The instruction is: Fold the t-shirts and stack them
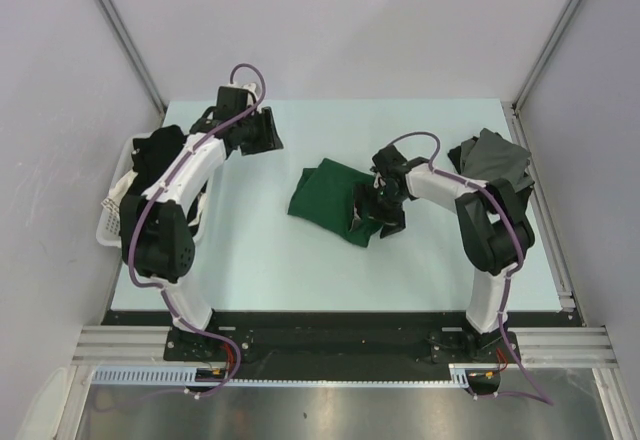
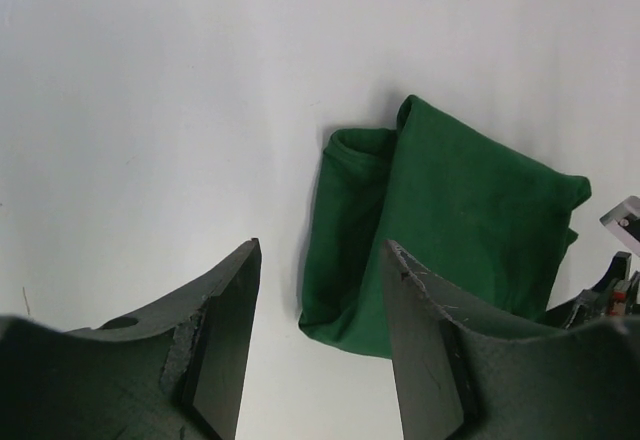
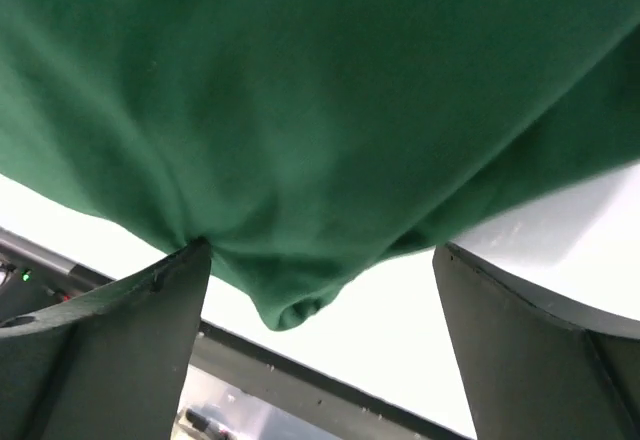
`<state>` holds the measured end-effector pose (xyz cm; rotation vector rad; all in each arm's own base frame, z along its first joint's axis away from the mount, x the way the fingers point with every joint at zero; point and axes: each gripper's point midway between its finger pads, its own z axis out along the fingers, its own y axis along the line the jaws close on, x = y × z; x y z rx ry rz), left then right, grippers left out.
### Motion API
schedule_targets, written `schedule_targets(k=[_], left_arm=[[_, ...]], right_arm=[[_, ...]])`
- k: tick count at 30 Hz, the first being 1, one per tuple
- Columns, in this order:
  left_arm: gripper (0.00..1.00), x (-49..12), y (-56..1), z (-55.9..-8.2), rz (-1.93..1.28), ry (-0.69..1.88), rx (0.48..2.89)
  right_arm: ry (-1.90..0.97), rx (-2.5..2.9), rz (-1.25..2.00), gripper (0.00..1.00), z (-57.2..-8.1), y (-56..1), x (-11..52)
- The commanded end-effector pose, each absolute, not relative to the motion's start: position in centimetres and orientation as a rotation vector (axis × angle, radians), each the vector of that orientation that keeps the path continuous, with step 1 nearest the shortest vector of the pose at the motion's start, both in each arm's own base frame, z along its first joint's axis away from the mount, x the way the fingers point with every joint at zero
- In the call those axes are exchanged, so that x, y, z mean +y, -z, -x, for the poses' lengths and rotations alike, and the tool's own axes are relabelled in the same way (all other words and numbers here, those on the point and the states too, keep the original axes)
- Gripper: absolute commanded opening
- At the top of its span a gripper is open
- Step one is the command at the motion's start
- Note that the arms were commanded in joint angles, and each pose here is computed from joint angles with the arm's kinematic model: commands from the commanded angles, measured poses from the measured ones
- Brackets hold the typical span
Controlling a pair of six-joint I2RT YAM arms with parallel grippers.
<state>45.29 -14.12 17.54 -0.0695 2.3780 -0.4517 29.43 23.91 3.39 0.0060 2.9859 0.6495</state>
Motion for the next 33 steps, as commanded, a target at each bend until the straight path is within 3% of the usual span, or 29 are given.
schedule_targets(k=[1,11,18,23,33], left_arm=[[0.56,-15.4,-19.5,-46.7,0.034,0.516,2.318],[0.56,-17.9,-14.4,-48.3,0.005,0.605,2.402],[0.56,-20.4,-11.7,-49.9,-0.016,0.695,2.449],[0.57,-20.9,-11.2,-50.7,-0.033,0.690,2.465],[0.58,-21.6,-8.4,-49.2,-0.084,0.724,2.559]], right_arm=[[-0.515,2.965,-0.032,1.00,-29.6,-5.1,22.0],[-0.107,2.524,0.057,1.00,-36.7,-20.7,18.1],[0.203,2.238,0.067,1.00,-39.6,-28.7,16.8],[0.324,2.161,-0.018,1.00,-40.2,-30.0,14.6],[0.172,2.243,-0.042,1.00,-41.0,-28.1,14.0]])
